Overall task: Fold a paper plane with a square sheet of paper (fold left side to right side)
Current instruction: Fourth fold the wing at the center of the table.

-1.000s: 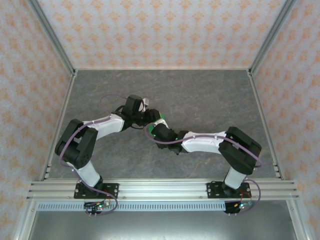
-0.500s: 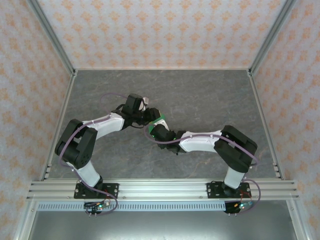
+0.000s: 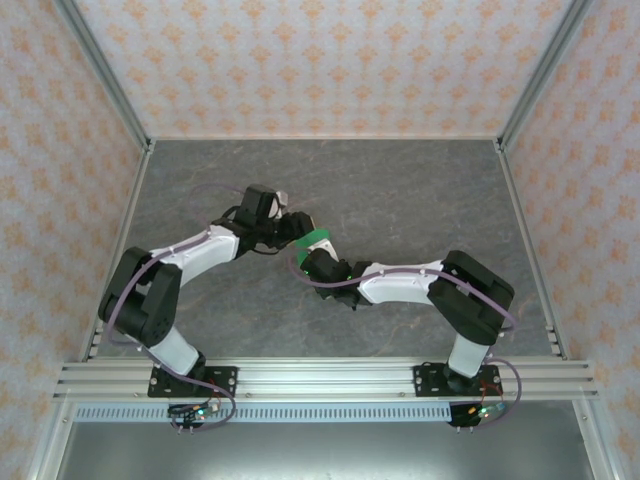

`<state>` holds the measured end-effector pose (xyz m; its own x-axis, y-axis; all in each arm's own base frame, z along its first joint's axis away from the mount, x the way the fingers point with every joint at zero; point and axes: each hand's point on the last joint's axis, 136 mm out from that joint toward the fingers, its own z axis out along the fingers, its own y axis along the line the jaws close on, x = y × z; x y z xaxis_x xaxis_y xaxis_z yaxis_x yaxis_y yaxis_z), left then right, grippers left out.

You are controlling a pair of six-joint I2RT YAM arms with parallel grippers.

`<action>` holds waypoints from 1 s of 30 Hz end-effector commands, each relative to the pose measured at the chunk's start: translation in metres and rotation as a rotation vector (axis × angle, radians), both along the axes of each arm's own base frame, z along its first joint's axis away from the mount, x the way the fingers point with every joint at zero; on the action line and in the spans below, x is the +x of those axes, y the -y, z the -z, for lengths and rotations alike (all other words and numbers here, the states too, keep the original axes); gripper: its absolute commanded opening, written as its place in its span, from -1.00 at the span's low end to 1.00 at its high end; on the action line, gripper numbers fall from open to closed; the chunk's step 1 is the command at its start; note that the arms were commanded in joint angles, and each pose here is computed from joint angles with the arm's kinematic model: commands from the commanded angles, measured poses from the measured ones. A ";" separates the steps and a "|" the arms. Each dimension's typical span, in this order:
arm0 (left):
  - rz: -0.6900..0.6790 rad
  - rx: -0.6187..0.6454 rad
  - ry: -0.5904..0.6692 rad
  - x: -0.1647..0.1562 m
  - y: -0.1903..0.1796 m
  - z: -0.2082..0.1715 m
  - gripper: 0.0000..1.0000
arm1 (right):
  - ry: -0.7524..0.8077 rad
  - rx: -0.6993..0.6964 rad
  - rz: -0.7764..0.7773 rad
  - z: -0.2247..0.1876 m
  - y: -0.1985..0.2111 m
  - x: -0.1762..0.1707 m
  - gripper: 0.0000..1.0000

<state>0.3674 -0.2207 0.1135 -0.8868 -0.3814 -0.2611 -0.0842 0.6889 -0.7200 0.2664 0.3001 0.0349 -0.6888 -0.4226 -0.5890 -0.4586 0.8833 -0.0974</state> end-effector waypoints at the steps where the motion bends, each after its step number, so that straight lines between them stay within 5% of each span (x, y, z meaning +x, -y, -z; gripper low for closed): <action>1: -0.016 0.041 0.018 -0.006 -0.017 -0.005 0.16 | -0.026 -0.005 0.013 0.005 0.001 -0.001 -0.68; 13: 0.016 0.133 0.001 -0.041 -0.040 0.015 0.09 | -0.118 0.122 0.026 0.006 0.000 0.000 -0.71; 18: 0.073 0.097 -0.011 -0.053 -0.032 0.027 -0.23 | -0.178 0.183 0.031 0.008 0.001 0.000 -0.74; 30: 0.163 0.065 -0.014 -0.055 0.002 0.035 -0.21 | -0.247 0.289 0.060 0.010 0.001 0.001 -0.75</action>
